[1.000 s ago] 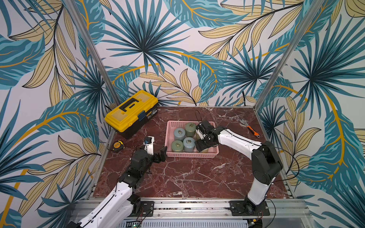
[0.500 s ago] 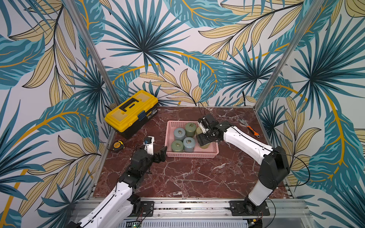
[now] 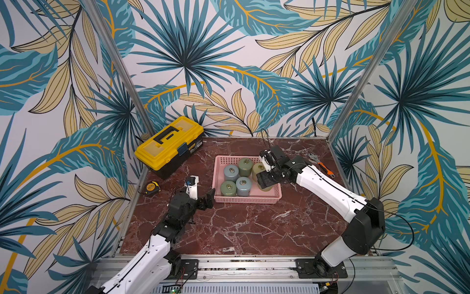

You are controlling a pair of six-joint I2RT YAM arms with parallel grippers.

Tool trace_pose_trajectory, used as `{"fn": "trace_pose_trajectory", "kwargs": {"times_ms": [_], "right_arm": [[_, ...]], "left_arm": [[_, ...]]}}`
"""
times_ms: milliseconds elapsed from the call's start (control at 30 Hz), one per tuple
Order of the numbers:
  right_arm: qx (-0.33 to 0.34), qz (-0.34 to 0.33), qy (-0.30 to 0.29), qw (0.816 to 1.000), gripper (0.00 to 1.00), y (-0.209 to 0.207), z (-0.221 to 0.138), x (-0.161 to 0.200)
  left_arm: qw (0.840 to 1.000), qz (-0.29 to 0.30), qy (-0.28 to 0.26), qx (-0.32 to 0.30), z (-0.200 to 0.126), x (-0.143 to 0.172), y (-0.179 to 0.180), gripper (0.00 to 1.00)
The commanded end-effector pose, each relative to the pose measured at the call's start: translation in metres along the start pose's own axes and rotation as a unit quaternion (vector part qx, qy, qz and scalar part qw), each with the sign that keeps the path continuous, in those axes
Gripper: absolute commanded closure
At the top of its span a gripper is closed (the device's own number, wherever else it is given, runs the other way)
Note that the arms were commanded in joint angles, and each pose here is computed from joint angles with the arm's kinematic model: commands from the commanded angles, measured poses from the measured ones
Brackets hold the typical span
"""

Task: Take the tea canister out of the basket
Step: Pick up the tea canister from the basket, then place the tea canister at the center of the board.

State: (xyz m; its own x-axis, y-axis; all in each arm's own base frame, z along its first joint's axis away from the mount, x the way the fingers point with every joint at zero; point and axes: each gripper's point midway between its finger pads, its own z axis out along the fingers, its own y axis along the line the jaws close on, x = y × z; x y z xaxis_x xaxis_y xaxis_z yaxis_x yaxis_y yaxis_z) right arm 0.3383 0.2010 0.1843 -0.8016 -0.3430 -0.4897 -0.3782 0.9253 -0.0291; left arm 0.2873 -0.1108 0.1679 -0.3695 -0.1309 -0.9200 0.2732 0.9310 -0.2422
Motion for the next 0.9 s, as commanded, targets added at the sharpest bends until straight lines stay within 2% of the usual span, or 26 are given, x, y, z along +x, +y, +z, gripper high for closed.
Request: {"fn": "trace_pose_trajectory", "kwargs": {"times_ms": [0,300,867], "right_arm": [[-0.017,0.011,-0.021,1.000,0.45,0.009,-0.019,0.005],[-0.040,0.008,-0.031,0.999,0.45,0.030,-0.039,0.030],[-0.081,-0.038,-0.024,0.996,0.45,0.100,-0.061,0.085]], "left_arm": [[1.000,0.001,-0.017,0.006,-0.003,-0.008,-0.003,0.00],[1.000,0.002,-0.022,0.002,-0.006,-0.010,-0.001,0.00],[1.000,0.005,-0.023,-0.003,-0.006,-0.010,0.001,0.00]]}}
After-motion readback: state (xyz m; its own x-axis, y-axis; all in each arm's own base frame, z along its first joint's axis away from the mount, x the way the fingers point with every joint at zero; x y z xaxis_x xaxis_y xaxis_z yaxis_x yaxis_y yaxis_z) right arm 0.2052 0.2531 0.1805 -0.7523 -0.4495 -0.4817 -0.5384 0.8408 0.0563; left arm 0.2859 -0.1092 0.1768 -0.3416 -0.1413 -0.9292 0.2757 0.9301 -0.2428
